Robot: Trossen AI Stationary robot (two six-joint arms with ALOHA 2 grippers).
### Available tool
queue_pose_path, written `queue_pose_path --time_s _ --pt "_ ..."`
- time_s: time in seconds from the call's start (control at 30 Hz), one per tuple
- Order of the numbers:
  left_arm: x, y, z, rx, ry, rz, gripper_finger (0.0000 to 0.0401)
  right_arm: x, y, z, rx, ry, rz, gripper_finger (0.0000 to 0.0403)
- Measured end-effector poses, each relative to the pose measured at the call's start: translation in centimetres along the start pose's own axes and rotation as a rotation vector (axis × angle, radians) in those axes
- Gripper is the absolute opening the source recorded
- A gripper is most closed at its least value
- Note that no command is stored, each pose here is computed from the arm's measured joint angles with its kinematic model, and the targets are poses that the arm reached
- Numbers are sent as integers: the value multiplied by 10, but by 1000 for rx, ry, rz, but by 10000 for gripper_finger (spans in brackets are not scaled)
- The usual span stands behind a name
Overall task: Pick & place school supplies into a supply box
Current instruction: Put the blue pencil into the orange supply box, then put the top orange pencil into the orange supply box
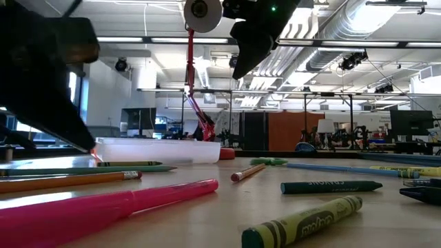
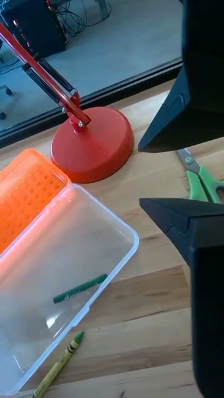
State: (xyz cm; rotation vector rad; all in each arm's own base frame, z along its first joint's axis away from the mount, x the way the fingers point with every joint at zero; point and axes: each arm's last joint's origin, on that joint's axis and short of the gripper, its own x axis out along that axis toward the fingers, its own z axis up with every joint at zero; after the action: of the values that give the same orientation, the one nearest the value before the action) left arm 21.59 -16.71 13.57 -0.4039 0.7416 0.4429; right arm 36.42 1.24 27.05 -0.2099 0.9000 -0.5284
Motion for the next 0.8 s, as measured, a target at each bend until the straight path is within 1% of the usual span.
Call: queue_pose_path --time_s 0.13,0.33,0.43,0.53,0.63,0.8 --pt "-11 -1 -15 10 -7 6 104 0 0 0 2 0 0 108" --pt "-25 -4 -27 36 -138 -5 104 0 0 0 3 0 -1 108" --pt "-20 -4 -33 63 -132 13 104 0 0 0 4 0 -1 108" --pt "-11 -3 -41 95 -101 43 103 0 0 0 4 0 0 108" --pt "-2 -1 -50 124 -106 75 102 0 0 0 4 0 0 108" --pt "-2 -1 -51 112 -143 79 101 0 0 0 1 0 6 108"
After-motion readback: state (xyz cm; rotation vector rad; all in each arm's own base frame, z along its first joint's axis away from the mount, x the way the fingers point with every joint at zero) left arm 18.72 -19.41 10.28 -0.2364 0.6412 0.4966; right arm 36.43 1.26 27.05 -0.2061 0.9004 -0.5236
